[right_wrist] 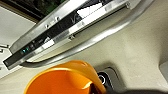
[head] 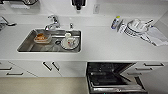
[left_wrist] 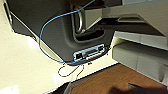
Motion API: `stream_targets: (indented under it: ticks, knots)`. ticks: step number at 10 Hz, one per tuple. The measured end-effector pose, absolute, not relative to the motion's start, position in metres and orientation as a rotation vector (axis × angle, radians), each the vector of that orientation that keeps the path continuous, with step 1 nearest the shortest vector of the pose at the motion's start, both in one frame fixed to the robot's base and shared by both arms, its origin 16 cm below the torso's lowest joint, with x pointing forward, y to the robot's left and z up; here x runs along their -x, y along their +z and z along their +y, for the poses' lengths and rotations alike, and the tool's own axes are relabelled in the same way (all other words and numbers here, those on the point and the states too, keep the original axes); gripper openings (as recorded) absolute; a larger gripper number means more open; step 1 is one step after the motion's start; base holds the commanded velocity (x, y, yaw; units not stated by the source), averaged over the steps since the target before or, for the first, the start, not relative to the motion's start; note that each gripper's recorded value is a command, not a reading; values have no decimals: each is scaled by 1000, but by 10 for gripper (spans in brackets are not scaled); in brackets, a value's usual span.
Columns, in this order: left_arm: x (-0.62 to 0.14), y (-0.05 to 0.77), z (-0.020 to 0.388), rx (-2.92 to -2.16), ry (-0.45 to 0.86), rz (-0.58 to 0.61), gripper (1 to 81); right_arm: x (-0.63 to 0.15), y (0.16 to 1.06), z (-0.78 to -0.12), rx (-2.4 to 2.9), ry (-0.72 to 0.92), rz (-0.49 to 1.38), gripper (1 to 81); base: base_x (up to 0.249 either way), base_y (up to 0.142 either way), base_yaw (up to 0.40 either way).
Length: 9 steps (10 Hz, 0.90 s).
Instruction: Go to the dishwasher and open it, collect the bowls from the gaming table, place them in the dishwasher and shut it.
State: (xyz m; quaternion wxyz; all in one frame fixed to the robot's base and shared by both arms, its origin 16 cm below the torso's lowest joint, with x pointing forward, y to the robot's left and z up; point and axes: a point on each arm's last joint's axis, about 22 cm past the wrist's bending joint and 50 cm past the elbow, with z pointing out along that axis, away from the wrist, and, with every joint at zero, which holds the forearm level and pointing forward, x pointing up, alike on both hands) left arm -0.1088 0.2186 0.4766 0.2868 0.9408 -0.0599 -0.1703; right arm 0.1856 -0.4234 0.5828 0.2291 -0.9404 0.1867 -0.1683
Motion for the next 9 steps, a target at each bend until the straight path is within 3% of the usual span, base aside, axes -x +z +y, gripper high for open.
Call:
stream_targets:
  ticks: [4, 9]
  knots:
    - [155, 468, 231, -2572, -515, -185, 811, -325, 623, -422, 2463, -673, 497, 10, 0, 0, 0]
    - [218, 483, 183, -2556, -584, -155, 811, -455, 659, -377, 2355, -717, 425, 10, 0, 0, 0]
